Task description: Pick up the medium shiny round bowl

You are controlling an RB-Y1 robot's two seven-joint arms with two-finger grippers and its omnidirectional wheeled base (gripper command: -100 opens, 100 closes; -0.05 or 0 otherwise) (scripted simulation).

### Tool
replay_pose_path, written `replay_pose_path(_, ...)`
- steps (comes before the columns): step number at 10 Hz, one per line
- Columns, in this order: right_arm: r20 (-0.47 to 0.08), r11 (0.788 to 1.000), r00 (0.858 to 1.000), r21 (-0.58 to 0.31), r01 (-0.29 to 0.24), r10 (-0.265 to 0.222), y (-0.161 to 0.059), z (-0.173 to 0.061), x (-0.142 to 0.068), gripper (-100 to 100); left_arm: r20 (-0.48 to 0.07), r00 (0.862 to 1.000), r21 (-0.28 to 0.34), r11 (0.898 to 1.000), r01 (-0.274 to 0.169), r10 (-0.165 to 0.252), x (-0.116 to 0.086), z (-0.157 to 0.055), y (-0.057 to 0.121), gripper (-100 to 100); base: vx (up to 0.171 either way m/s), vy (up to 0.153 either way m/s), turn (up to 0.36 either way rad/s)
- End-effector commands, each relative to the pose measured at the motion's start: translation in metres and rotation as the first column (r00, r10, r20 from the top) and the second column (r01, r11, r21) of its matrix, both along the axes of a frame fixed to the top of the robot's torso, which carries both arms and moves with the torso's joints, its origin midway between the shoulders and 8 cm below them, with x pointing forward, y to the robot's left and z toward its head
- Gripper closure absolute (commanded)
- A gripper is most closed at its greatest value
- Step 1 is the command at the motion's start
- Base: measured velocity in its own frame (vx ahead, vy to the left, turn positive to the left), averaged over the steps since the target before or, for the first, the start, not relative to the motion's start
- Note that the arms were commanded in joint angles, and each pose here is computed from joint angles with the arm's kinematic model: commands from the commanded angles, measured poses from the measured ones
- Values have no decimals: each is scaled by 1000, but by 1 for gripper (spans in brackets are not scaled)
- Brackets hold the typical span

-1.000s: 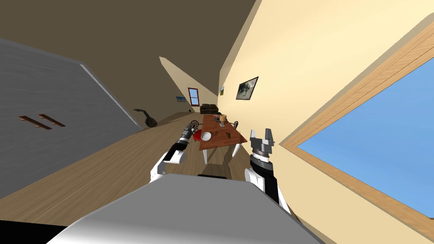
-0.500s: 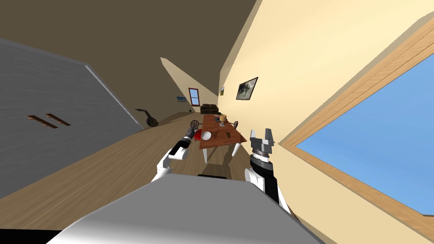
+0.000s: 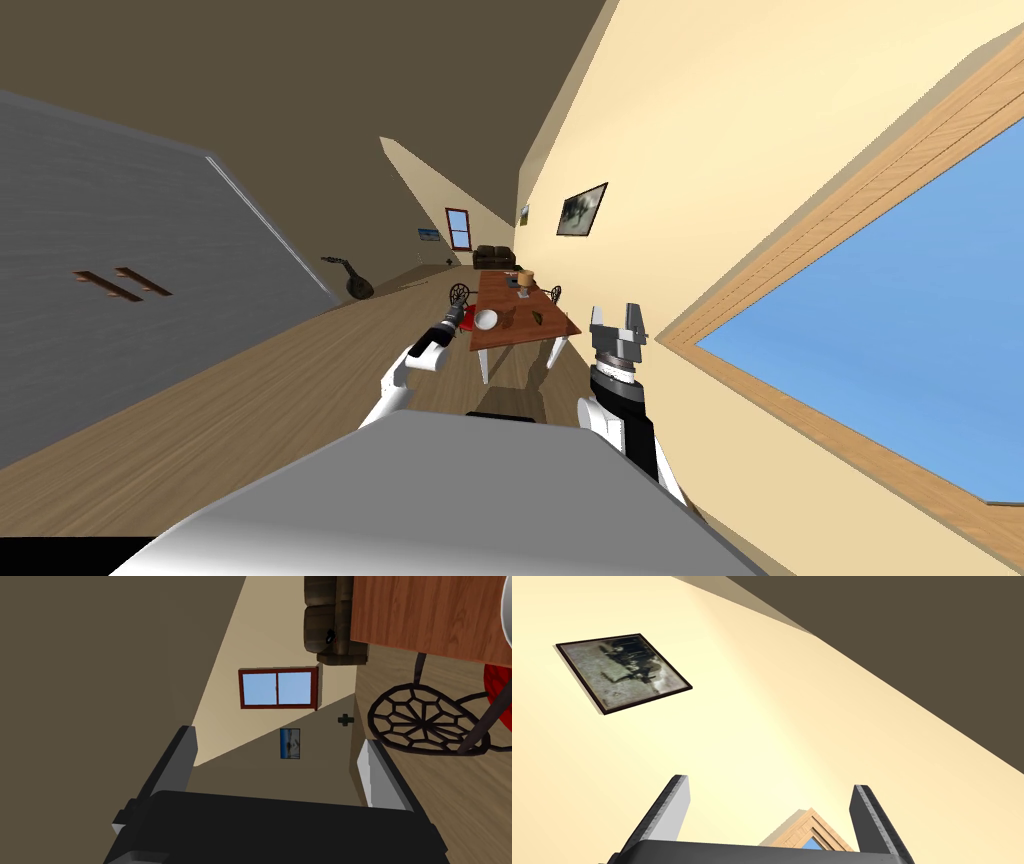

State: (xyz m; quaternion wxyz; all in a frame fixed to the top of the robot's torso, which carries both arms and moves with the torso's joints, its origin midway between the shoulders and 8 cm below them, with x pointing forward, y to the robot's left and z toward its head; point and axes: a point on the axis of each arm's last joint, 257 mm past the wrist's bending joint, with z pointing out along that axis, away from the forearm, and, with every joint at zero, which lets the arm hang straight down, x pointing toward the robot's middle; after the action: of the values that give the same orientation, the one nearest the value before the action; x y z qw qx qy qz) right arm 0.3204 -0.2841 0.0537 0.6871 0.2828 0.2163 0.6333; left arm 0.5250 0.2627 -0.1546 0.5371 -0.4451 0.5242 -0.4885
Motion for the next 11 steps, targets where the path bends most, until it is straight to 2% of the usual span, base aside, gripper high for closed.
replay_pose_path(1, 0, 1000, 1000, 0, 0, 0, 0, 0, 0, 0, -61, 998, 7, 1000, 9, -8, 11, -17, -1, -100, -12, -22, 0)
replay_pose_path(2, 0, 1000, 1000, 0, 0, 0, 0, 0, 0, 0, -85, 996, 8, 1000, 8, -8, 11, -23, -1, -100, -7, -18, 0)
replay_pose_path(3, 0, 1000, 1000, 0, 0, 0, 0, 0, 0, 0, -120, 993, 15, 1000, 18, -16, 20, -32, -3, -100, -4, -26, -3)
replay_pose_path(4, 0, 1000, 1000, 0, 0, 0, 0, 0, 0, 0, -157, 987, 16, 1000, 16, -13, 19, -43, -2, -100, -3, -24, -4)
replay_pose_path(5, 0, 1000, 1000, 0, 0, 0, 0, 0, 0, 0, -194, 981, 22, 999, 23, -19, 27, -53, -2, -100, 2, -26, -9)
replay_pose_path(7, 0, 1000, 1000, 0, 0, 0, 0, 0, 0, 0, -234, 972, 23, 999, 22, -16, 25, -64, -2, -100, 4, -16, -3)
replay_pose_path(8, 0, 1000, 1000, 0, 0, 0, 0, 0, 0, 0, -280, 960, 30, 999, 28, -18, 32, -77, -1, -100, 8, -19, -13)
replay_pose_path(9, 0, 1000, 1000, 0, 0, 0, 0, 0, 0, 0, -303, 953, 31, 999, 28, -17, 31, -83, -1, -100, 9, -18, -11)
replay_pose_path(10, 0, 1000, 1000, 0, 0, 0, 0, 0, 0, 0, -343, 939, 37, 999, 33, -18, 37, -94, 0, -100, 16, -27, -22)
replay_pose_path(11, 0, 1000, 1000, 0, 0, 0, 0, 0, 0, 0, -376, 927, 38, 999, 32, -16, 34, -103, 1, -100, 18, -24, -14)
